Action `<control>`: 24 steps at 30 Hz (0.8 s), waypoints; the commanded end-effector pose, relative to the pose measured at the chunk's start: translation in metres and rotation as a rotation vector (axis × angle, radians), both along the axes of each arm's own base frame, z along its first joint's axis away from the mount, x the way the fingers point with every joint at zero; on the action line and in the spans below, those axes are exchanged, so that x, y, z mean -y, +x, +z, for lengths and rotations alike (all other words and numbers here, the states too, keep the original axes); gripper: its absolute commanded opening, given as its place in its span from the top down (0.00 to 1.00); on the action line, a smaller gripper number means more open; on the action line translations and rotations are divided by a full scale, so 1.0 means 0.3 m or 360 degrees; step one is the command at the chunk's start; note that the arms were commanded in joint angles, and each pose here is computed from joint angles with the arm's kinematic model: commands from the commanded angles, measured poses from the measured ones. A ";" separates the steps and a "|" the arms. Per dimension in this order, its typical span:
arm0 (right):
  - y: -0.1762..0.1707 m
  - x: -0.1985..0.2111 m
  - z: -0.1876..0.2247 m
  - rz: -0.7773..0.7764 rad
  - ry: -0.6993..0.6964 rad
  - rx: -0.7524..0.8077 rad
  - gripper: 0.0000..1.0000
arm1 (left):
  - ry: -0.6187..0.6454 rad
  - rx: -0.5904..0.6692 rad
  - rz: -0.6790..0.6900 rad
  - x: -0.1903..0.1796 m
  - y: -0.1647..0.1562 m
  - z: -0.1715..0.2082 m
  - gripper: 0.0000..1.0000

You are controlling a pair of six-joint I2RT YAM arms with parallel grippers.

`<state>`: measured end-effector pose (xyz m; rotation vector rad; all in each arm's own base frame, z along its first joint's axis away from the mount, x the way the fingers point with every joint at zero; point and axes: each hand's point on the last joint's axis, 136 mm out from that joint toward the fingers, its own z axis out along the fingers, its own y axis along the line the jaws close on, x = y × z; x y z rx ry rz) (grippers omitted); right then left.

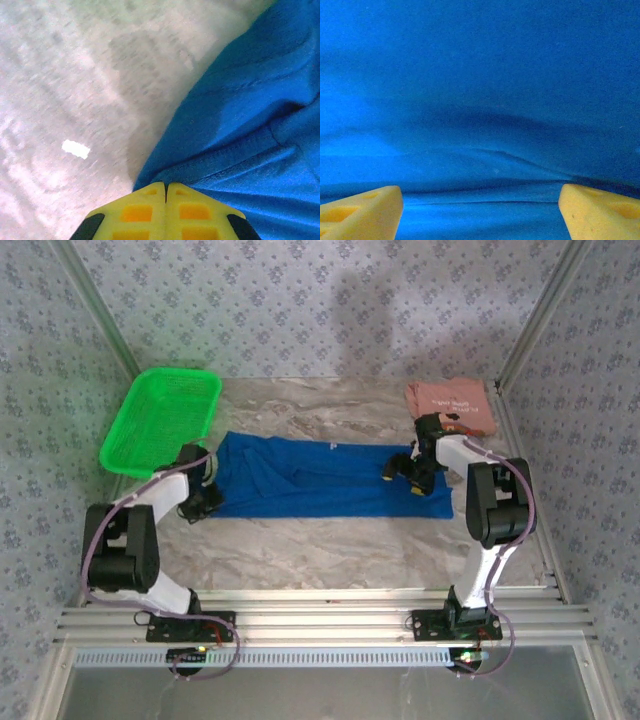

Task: Fold and stack the t-shirts

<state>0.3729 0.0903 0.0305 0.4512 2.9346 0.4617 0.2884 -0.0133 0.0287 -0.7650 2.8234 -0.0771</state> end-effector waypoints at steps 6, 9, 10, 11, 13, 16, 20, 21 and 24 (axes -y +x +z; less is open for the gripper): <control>-0.144 0.106 -0.072 -0.0060 -0.0246 -0.0252 0.15 | 0.0097 -0.0131 0.0054 -0.060 -0.181 0.006 1.00; -0.136 0.096 -0.045 -0.0068 -0.0216 -0.0183 0.14 | 0.0081 -0.0020 0.0096 -0.050 -0.177 0.084 0.94; -0.130 0.088 -0.030 -0.0071 -0.0195 -0.0151 0.13 | 0.0080 0.0016 0.0108 -0.047 -0.171 0.114 0.93; -0.124 0.082 -0.010 -0.0070 -0.0181 -0.0121 0.13 | 0.0082 0.0034 0.0120 -0.047 -0.169 0.142 0.92; -0.121 0.075 0.029 -0.0059 -0.0170 -0.0085 0.12 | 0.0083 0.0067 0.0141 -0.049 -0.164 0.194 0.80; -0.113 0.048 0.113 -0.0018 -0.0109 0.0022 0.10 | 0.0076 0.0175 0.0133 -0.032 -0.147 0.294 0.61; -0.119 0.024 0.236 0.0037 -0.0058 0.0173 0.08 | 0.0045 0.0191 0.0118 0.008 -0.162 0.369 0.48; -0.119 0.019 0.271 0.0047 -0.0042 0.0217 0.08 | 0.0018 0.0240 0.0096 0.038 -0.153 0.396 0.47; -0.130 0.000 0.360 0.0099 0.0000 0.0339 0.07 | -0.0242 0.0324 0.0033 0.203 -0.097 0.421 0.44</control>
